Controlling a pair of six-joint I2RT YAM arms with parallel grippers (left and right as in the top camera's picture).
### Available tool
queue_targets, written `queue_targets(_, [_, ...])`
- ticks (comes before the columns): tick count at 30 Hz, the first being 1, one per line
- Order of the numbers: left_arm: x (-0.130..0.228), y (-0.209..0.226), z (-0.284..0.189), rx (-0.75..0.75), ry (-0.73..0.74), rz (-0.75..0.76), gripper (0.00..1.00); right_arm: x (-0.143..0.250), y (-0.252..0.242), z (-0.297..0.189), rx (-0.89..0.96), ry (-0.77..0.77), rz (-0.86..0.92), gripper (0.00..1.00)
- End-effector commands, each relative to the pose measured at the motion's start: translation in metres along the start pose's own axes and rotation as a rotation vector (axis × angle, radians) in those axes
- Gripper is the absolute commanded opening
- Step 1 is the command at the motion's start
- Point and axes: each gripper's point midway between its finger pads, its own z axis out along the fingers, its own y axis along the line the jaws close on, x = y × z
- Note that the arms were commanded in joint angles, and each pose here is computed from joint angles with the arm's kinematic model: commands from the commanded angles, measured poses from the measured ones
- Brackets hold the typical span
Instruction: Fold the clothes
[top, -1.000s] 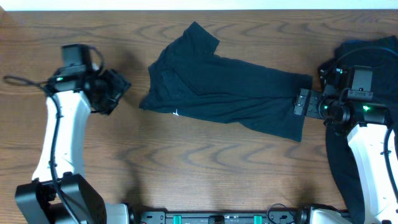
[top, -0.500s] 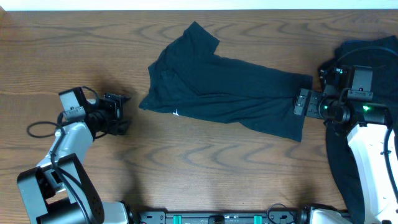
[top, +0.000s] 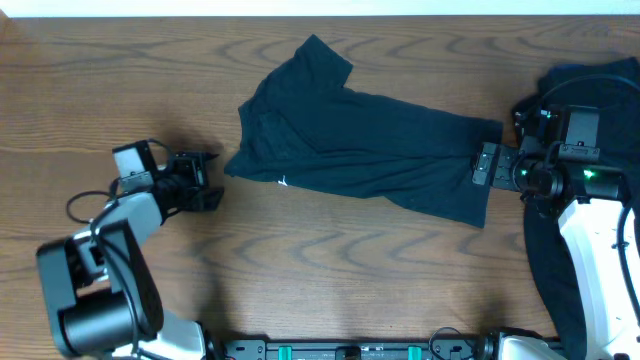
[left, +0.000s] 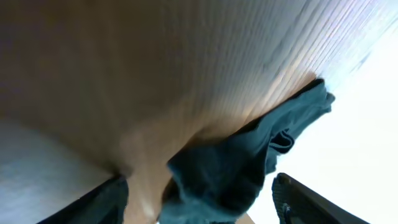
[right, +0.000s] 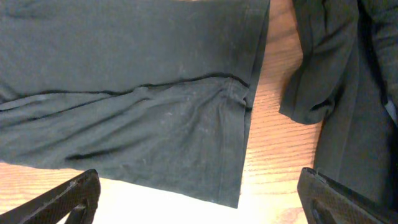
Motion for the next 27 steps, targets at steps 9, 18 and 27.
queue_targets(9, [0.004, -0.007, 0.015, 0.025, 0.008, -0.069, 0.73, 0.000, 0.000, 0.000, -0.004, 0.001, 0.019, 0.99])
queue_targets(18, [0.000, 0.003, 0.022, -0.006, -0.010, -0.082, 0.60, 0.000, 0.000, 0.000, -0.004, 0.000, 0.019, 0.99])
queue_targets(27, [0.006, 0.006, 0.027, -0.019, -0.002, -0.120, 0.39, 0.000, 0.000, 0.000, -0.004, 0.000, 0.019, 0.99])
